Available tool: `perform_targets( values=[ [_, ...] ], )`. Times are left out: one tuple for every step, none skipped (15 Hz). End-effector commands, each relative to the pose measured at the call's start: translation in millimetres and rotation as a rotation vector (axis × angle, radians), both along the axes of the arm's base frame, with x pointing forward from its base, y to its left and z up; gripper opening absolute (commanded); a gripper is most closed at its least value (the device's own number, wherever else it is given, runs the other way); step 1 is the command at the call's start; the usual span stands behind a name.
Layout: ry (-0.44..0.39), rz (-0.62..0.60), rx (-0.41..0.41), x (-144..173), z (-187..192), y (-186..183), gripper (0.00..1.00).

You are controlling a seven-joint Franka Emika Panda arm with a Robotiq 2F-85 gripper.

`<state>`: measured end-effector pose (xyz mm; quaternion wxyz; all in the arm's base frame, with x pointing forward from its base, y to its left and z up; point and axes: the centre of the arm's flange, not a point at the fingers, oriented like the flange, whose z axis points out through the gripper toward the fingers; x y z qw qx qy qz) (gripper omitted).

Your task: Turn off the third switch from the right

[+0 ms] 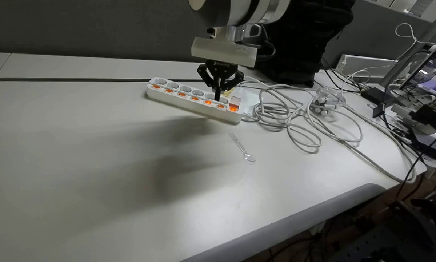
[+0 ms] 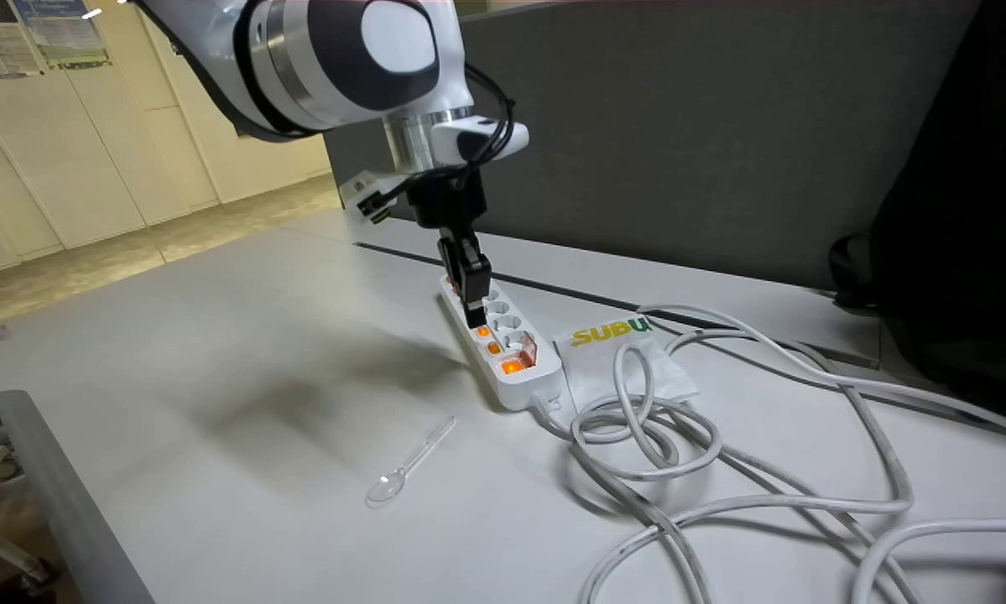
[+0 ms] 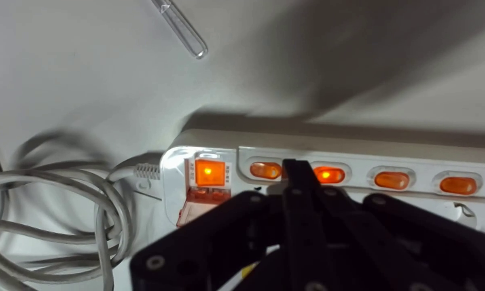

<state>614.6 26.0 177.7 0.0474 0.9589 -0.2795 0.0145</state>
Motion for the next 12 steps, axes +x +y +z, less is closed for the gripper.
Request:
perform_targets(
  values=[
    [-0.002, 0.011, -0.002, 14, -6, -1, 0.00],
    [0.000, 0.016, -0.002, 16, -9, 0, 0.00],
    [0.000, 0.021, -0.003, 18, -11, 1, 0.00],
    [0.001, 0.024, -0.004, 21, -14, 2, 0.00],
    [0.000, 0.026, -0.005, 23, -17, 2, 0.00],
    [-0.001, 0.028, -0.004, 25, -19, 3, 0.00],
    [-0.002, 0.030, -0.005, 27, -20, 4, 0.00],
    [-0.004, 0.033, -0.004, 29, -21, 6, 0.00],
    [-0.006, 0.037, -0.002, 30, -21, 8, 0.00],
    [-0.008, 0.041, -0.001, 31, -21, 11, 0.00],
    [-0.006, 0.041, 0.002, 31, -20, 13, 0.00],
    [-0.009, 0.037, 0.008, 30, -19, 15, 0.00]
  ],
)
